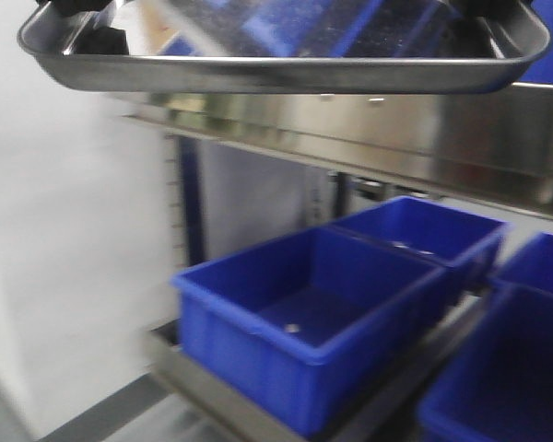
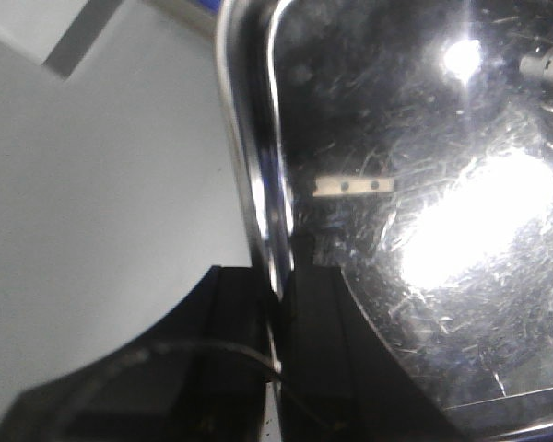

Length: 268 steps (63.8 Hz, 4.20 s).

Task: Stack silver trays without gaps
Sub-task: 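Turn the base toward the shelf with blue bins, tray held, then position the held tray above the stack of silver trays, then lower the tray onto the stack and open both grippers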

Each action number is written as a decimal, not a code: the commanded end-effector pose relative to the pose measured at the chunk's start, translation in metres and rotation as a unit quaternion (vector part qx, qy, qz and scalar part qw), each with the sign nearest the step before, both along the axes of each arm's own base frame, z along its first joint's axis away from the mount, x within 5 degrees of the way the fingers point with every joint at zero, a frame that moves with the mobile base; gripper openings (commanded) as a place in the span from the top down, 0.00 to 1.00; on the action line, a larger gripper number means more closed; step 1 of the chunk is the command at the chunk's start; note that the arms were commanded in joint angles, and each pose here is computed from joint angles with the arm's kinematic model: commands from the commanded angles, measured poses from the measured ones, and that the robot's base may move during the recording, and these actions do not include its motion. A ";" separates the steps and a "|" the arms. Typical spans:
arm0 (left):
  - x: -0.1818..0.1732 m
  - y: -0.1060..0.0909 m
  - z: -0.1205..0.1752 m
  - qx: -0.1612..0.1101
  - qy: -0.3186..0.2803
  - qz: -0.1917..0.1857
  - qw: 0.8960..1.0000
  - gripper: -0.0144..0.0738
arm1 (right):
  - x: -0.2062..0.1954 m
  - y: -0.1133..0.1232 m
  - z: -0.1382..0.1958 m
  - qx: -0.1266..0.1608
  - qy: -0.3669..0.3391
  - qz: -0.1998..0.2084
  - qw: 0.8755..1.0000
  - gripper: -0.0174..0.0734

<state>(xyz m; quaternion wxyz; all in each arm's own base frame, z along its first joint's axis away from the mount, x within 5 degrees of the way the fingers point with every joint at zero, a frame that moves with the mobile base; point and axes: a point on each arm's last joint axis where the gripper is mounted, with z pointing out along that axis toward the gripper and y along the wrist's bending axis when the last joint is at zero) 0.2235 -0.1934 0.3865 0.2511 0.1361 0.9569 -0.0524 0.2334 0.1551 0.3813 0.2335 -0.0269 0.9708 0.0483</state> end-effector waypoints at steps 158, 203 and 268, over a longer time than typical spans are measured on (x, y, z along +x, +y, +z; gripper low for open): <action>-0.009 0.009 0.018 0.007 -0.017 -0.009 1.000 0.89 | -0.004 -0.007 0.021 0.003 -0.045 0.008 0.999 0.75; 0.094 0.009 0.016 0.023 -0.064 0.008 0.998 0.89 | 0.064 -0.011 0.014 0.054 -0.022 -0.063 0.996 0.75; 0.015 0.022 0.082 -0.010 -0.137 -0.073 0.988 0.51 | 0.008 -0.019 0.066 0.059 -0.105 0.011 0.993 0.53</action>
